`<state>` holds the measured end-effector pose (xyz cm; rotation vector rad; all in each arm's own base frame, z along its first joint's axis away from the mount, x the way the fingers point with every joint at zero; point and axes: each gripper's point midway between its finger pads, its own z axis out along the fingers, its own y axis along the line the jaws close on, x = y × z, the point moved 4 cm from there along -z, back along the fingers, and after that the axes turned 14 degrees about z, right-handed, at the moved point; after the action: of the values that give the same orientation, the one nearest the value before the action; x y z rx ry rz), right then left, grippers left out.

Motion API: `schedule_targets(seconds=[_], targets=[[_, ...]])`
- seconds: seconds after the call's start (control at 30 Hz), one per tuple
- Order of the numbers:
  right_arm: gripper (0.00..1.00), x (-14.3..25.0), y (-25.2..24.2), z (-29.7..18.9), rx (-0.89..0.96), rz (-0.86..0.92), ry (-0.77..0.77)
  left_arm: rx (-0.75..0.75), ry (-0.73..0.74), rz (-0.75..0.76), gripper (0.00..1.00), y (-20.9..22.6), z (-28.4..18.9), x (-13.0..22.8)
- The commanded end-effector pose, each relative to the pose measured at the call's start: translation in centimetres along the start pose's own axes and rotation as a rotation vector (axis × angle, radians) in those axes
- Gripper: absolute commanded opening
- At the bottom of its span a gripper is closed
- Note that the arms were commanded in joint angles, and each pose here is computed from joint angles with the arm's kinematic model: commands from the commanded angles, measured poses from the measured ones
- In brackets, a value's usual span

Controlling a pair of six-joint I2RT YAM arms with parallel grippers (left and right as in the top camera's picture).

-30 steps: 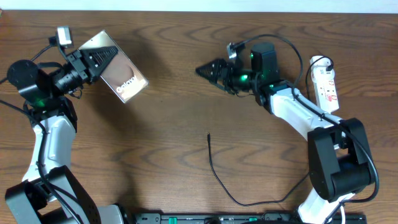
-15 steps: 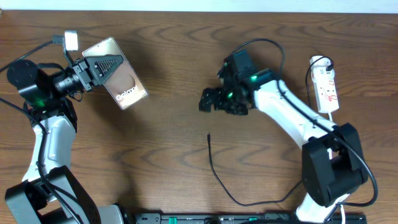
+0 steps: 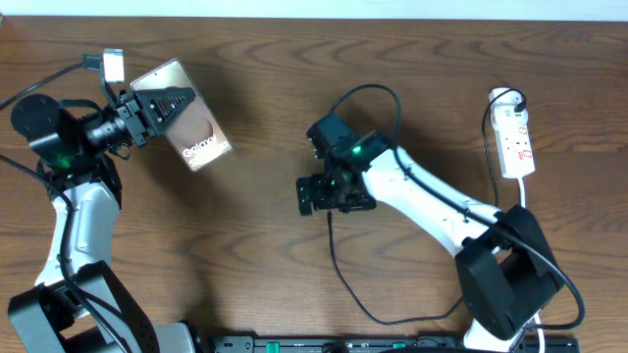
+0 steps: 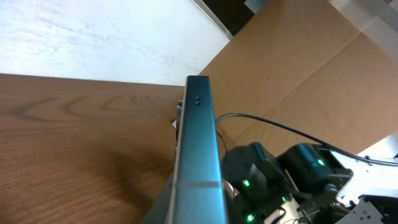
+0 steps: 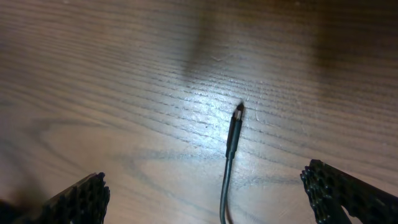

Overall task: Plug charger to phone and switch on socket
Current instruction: 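Lower the right gripper over the black cable's connector end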

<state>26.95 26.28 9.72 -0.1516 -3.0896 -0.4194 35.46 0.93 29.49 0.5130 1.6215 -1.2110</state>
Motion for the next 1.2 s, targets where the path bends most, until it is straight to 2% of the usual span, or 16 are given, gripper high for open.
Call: schedule_targets(seconds=[0.0,0.4,0.63,0.77,0.87,1.17], targets=[[0.99,0.5,-0.4,0.5,0.075,0.009,-0.058,0.016,0.008,0.066,0.07,-0.6,-0.1,-0.5],[0.95,2.7,-1.2,2.5,0.109,0.089,-0.025,0.015,0.008,0.061,0.08,-0.6,-0.1,-0.5],[0.88,3.6,-2.7,3.8,0.143,0.177,-0.006,0.015,0.008,0.061,0.07,-0.6,-0.1,-0.5],[0.68,3.7,-2.8,3.9,0.149,0.173,-0.010,0.015,0.008,0.061,0.07,-0.6,-0.1,-0.5],[0.61,3.7,-2.9,4.1,0.162,0.182,-0.026,0.015,0.008,0.062,0.07,-0.6,-0.1,-0.5],[0.59,3.8,-3.0,4.3,0.186,0.182,-0.056,0.015,0.008,0.070,0.07,-0.6,-0.1,-0.5]])
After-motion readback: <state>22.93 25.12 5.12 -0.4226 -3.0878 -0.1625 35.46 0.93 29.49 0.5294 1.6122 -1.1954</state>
